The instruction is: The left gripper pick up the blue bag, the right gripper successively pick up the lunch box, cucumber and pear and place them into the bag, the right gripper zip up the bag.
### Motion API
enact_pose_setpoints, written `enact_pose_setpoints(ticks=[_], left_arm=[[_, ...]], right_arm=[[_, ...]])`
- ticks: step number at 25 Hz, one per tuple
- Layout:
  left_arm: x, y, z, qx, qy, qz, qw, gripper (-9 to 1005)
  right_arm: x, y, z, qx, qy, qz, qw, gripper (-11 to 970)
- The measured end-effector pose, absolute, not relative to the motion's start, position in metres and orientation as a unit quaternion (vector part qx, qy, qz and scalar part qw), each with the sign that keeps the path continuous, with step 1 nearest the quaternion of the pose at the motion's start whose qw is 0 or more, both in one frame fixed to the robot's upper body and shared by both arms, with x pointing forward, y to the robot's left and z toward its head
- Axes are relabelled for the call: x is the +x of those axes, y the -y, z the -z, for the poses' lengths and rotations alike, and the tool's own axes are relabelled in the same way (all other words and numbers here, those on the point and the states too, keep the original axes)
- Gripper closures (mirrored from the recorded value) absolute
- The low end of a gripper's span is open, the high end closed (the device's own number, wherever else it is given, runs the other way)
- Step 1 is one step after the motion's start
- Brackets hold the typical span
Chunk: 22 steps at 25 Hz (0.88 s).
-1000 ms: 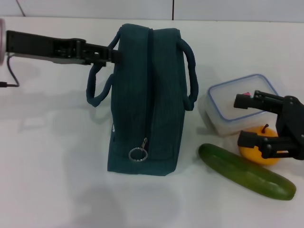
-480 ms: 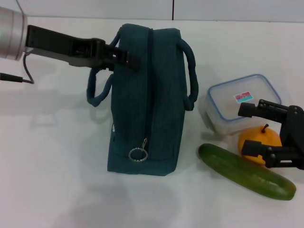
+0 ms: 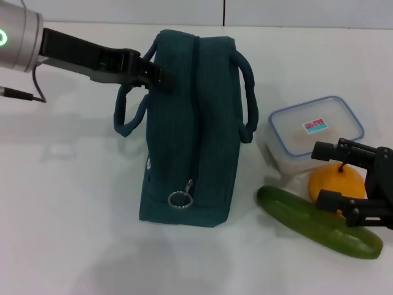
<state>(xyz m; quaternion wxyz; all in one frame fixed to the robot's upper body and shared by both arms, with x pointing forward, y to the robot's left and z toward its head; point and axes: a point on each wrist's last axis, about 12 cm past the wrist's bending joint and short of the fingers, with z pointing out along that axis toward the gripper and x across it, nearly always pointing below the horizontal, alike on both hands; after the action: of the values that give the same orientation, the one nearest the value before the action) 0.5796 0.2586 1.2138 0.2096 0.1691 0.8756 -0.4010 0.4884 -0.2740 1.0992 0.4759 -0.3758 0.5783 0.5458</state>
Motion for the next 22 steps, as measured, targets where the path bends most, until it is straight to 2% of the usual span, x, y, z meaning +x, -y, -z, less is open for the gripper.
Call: enact_pose_setpoints(ticks=[11, 15, 22], left_arm=[[0.581, -0.259, -1.21, 0.169, -0.875, 0.405, 0.205, 919], [0.581, -0.259, -1.205, 0.166, -0.874, 0.411, 0.201, 917], [0.58, -0.262, -1.201, 0.153, -0.871, 0.42, 0.204, 913]], right_arm=[[0.483, 0.273, -1.093, -0.367, -0.58, -0.549, 0.476, 80], [0.482, 0.276, -1.09, -0.322, -0.579, -0.557, 0.501, 82], [0.48, 0.291, -1.082, -0.153, -0.565, -0.563, 0.583, 84]])
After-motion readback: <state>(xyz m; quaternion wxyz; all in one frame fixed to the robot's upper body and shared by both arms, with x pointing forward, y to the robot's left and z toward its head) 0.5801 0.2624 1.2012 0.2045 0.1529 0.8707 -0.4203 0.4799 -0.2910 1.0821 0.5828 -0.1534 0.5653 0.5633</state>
